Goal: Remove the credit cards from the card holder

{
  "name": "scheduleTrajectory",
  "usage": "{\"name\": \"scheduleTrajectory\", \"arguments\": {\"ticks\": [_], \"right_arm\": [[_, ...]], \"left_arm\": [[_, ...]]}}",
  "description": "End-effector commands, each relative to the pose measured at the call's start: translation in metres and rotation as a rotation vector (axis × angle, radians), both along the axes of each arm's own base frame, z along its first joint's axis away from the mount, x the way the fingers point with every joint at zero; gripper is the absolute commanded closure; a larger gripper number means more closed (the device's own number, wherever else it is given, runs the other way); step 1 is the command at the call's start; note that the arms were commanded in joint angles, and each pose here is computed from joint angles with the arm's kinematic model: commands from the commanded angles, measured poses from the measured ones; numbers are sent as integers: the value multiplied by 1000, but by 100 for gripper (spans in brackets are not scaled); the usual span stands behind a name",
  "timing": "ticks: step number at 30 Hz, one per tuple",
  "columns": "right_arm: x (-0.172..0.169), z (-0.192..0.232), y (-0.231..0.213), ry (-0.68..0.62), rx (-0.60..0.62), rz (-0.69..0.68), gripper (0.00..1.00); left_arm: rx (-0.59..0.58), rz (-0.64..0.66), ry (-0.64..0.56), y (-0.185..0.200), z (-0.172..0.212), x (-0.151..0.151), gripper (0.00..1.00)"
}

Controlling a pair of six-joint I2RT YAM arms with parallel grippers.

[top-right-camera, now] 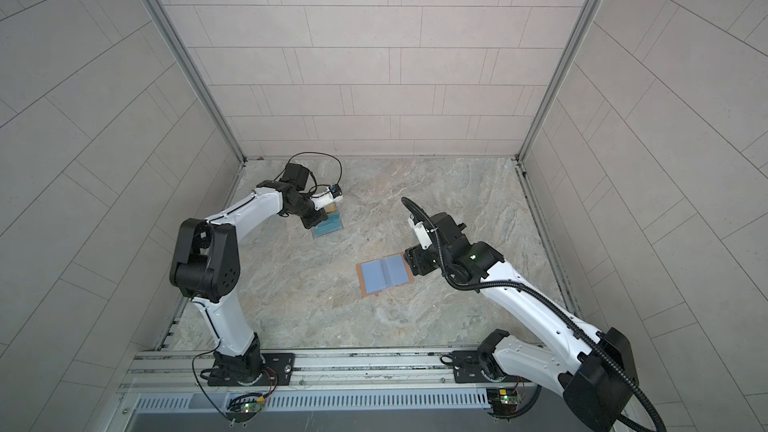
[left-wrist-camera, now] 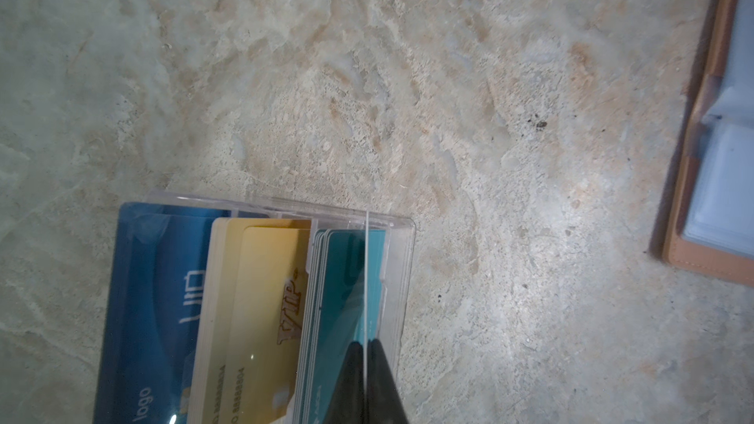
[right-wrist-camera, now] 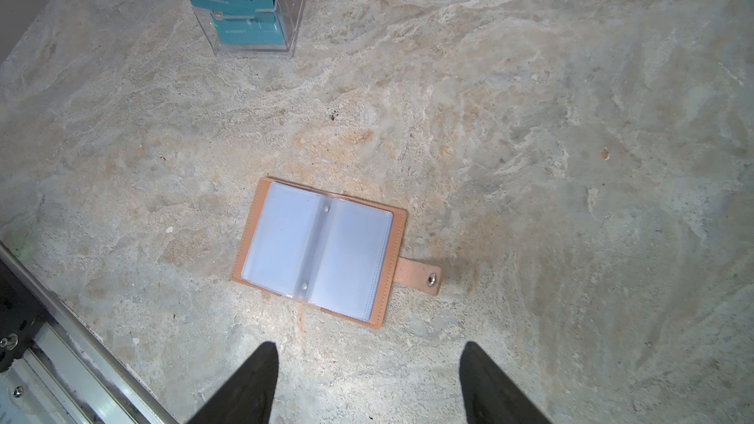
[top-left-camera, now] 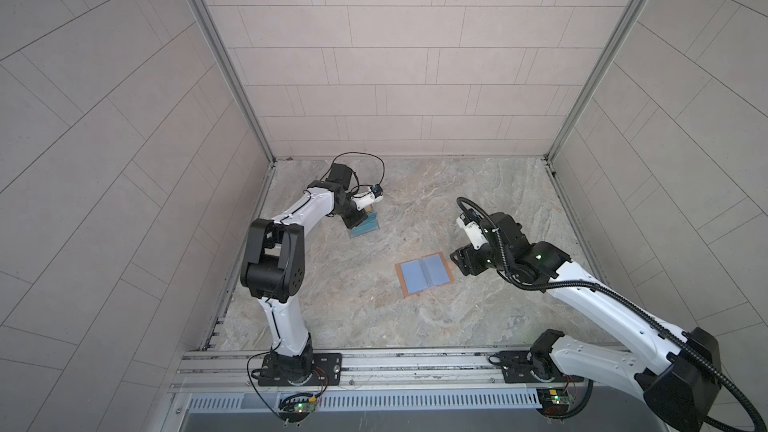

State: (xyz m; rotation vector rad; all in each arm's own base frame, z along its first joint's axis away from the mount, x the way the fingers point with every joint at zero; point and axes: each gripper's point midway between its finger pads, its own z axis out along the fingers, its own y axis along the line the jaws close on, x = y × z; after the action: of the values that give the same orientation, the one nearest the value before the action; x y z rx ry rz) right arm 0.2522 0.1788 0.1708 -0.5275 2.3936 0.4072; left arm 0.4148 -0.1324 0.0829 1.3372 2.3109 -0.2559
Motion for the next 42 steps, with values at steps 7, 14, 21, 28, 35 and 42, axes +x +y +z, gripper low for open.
{"name": "scheduleTrajectory", "arguments": {"ticks": [7,14,21,28,35,42], "right_arm": [[4,5,-11,-33,-12,-52,26],[8,7,-19,-52,-22,-86,26],[9,9,-22,-62,-18,-100,26],[9,10,-21,-62,-14,-96,26],[9,10,-22,-63,-15,-96,26],[13,17,-29,-93,-23,-126,25]], "left_arm": [[5,54,54,5,-7,6,79],[5,106,44,7,-4,13,68],[9,131,7,10,6,19,67],[41,146,-31,19,11,22,66],[45,147,-52,20,16,24,67],[-27,204,-101,16,40,26,64]]}}
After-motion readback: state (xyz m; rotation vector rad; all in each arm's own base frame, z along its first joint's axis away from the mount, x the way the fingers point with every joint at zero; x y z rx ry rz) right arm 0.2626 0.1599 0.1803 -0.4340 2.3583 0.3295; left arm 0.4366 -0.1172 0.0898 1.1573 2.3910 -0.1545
